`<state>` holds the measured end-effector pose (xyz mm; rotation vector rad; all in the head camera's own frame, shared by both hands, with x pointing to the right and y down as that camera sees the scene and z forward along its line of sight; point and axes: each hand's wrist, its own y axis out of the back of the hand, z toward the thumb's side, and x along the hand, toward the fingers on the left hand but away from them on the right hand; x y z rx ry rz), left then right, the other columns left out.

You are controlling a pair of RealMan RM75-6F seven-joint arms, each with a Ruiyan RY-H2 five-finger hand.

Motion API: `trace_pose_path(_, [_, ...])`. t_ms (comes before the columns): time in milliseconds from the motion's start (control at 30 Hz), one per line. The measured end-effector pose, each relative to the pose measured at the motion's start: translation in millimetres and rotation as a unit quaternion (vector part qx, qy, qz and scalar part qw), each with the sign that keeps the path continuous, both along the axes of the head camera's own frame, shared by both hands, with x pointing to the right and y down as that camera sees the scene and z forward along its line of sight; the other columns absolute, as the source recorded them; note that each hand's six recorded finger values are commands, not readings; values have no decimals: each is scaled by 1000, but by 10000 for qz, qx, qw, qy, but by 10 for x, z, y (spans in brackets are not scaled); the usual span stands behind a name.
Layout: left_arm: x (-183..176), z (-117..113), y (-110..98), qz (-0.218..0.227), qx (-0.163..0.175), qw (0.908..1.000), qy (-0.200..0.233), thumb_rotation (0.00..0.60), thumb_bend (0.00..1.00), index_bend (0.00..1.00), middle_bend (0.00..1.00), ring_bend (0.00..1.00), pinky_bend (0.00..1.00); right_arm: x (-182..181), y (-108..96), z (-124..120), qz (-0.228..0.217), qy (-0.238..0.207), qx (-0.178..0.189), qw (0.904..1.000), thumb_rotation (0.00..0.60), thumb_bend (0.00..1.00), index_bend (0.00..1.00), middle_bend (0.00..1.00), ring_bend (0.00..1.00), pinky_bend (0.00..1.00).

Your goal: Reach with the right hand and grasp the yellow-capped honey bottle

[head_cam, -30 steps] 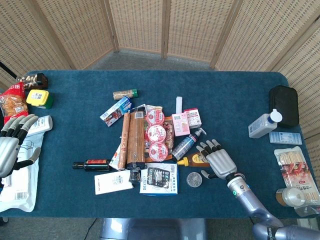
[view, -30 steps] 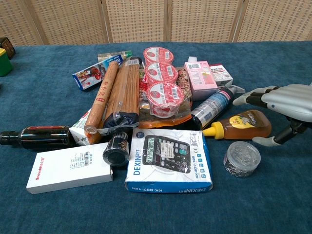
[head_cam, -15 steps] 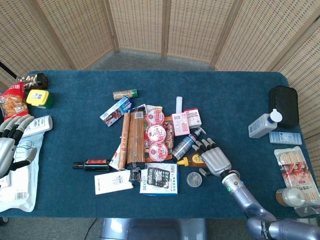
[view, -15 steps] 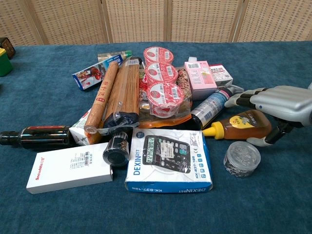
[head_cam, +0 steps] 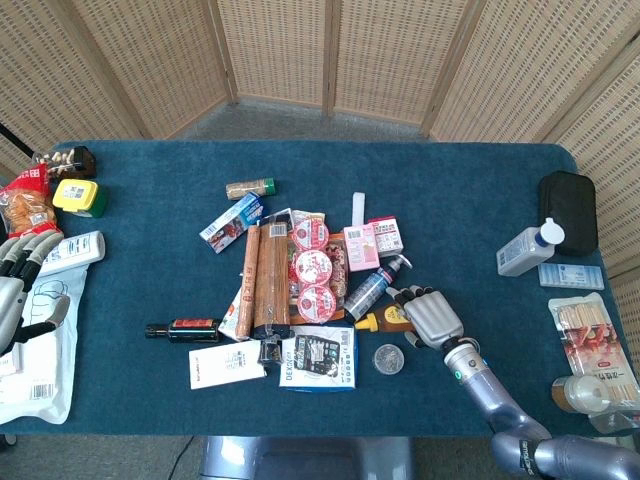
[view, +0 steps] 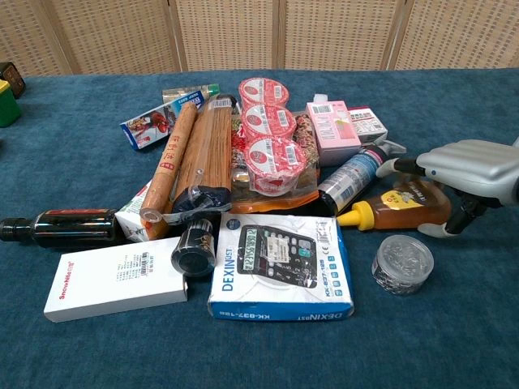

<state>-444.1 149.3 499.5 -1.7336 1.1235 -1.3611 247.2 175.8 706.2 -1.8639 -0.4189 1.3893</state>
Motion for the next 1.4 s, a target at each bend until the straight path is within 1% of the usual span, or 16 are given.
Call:
trace_pose_path(100, [7, 9, 3, 15, -11, 10000, 11, 600, 460, 0, 0, 0, 0, 16, 6, 16, 39, -11, -22, 10000, 600, 360, 306, 478, 441, 504])
trace_pose_path(300, [-1, 5, -5, -10, 12, 10000, 33, 600, 456, 0, 0, 0, 0, 44, 10, 11, 114, -71, 0, 9999, 600, 362, 374, 606, 611, 604])
trace_pose_path(400, [1, 11, -5, -3, 5, 10000, 36, 600, 454, 0, 0, 0, 0, 84, -15, -18, 186, -117, 53, 9997, 600, 364, 400, 651, 674, 649])
trace_pose_path(467, [0, 14, -5, -6, 4, 10000, 38, 600, 453, 0, 0, 0, 0, 127, -42, -47, 248, -146, 107, 9995, 600, 365, 408, 664, 697, 663])
trace_pose_path(600, [-1, 14, -9, -6, 10, 10000, 43, 600, 451, 0, 0, 0, 0, 239, -137, -135, 419, -187, 275, 9986, 600, 365, 415, 673, 708, 689])
trace_pose_path(900, [-3, 29, -13, -9, 7, 10000, 49, 600, 452, 0, 0, 0, 0, 423, -338, -452, 723, -380, 667, 9944, 600, 365, 420, 682, 725, 689])
trace_pose_path(1200, [-3, 21, -9, -7, 25, 10000, 60, 600, 451, 0, 0, 0, 0, 462, -597, -913, 951, -774, 1136, 9859, 600, 366, 416, 683, 726, 690])
trace_pose_path(1400, [-2, -20, 4, 12, 64, 10000, 49, 600, 453, 0, 0, 0, 0, 437, -832, -1285, 1035, -1056, 1451, 9783, 600, 366, 416, 682, 726, 690])
